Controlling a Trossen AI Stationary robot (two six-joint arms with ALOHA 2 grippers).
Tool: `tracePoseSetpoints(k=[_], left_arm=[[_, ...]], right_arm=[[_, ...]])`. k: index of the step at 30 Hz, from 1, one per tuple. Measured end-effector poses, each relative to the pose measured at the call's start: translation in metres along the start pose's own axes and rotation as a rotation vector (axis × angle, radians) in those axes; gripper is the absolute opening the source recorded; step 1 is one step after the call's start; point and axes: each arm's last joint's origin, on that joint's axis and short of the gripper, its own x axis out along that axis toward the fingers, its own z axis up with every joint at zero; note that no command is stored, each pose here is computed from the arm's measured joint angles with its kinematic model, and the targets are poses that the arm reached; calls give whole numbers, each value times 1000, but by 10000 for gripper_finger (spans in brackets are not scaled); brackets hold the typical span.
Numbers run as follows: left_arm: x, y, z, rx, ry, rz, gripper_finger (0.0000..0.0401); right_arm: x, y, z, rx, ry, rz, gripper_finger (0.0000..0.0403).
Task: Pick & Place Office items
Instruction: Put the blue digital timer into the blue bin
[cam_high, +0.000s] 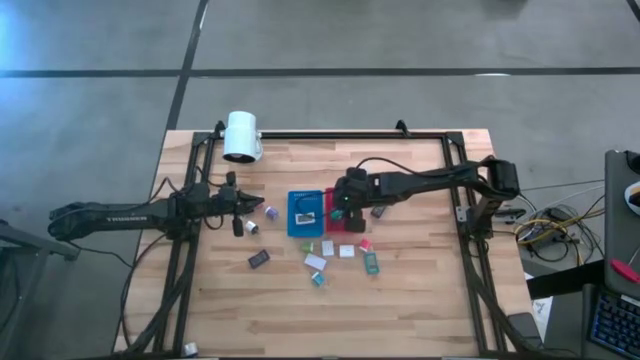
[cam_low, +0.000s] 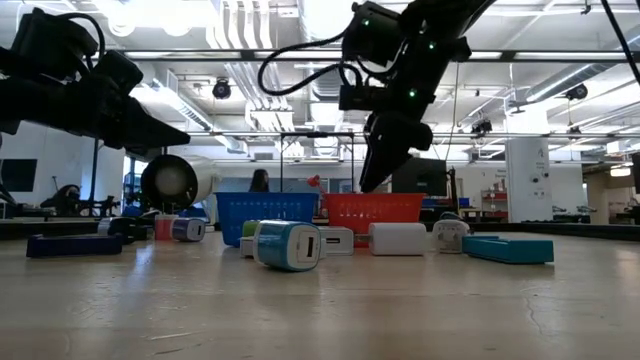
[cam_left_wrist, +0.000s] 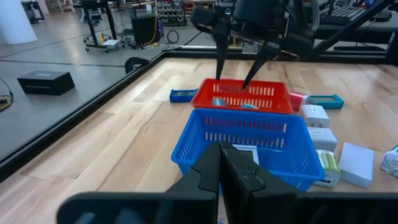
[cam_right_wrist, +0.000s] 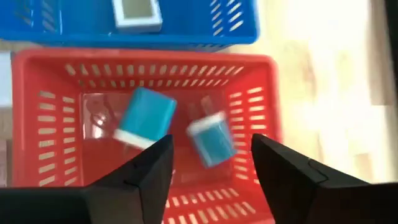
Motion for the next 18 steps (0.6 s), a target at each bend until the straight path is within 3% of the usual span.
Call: tracePoseSetpoints(k=[5, 11, 18], left_arm=[[0, 0, 0, 0, 0, 0, 13], [0, 0, 0, 0, 1, 0, 14], [0, 0, 0, -12, 1, 0, 13]], right_arm=[[-25, -7, 2, 67, -95, -43, 223], [-98, -10, -1, 79, -762, 229, 206], [-163, -20, -64, 124, -1141, 189, 153]])
